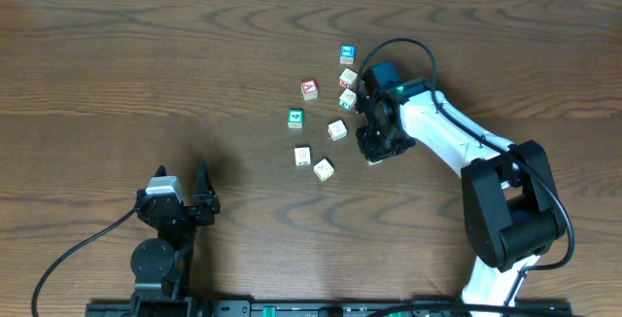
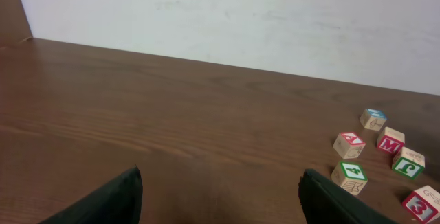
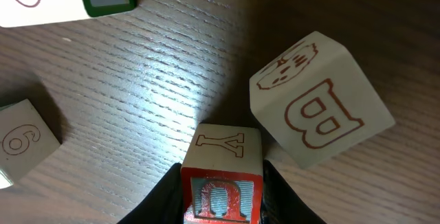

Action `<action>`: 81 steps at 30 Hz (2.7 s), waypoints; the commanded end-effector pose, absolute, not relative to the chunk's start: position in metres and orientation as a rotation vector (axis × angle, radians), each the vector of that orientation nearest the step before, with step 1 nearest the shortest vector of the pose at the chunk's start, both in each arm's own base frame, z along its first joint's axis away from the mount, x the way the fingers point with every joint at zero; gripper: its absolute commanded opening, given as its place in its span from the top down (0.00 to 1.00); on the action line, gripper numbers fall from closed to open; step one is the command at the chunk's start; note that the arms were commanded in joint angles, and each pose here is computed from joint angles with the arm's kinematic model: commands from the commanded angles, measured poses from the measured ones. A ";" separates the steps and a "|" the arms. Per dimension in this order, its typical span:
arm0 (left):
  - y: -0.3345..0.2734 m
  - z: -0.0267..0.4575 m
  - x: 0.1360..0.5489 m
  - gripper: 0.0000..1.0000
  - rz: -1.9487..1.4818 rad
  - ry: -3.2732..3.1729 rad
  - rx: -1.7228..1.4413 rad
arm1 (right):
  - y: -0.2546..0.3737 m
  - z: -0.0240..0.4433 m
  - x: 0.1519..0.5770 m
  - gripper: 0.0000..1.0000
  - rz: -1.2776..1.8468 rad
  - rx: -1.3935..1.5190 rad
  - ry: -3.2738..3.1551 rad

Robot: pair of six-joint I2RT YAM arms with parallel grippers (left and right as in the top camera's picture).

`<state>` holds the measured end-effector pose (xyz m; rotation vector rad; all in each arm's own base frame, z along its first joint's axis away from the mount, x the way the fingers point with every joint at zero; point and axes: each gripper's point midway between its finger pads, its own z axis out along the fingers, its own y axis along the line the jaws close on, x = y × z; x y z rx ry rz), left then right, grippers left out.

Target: Lift 5 blocks

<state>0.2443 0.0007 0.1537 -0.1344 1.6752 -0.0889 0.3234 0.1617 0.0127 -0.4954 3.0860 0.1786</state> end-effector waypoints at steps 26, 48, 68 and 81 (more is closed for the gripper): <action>0.003 0.136 0.244 0.27 -0.079 1.723 -0.149 | 0.218 0.013 0.280 0.77 0.079 -0.153 3.146; 0.003 0.136 0.244 0.27 -0.079 1.723 -0.149 | 0.201 0.013 0.282 0.32 -0.048 -0.087 3.140; 0.003 0.136 0.244 0.27 -0.079 1.723 -0.149 | 0.208 0.089 0.356 0.14 0.059 -0.022 2.963; 0.003 0.136 0.244 0.27 -0.079 1.723 -0.149 | 0.165 0.071 0.374 0.16 0.023 0.444 2.952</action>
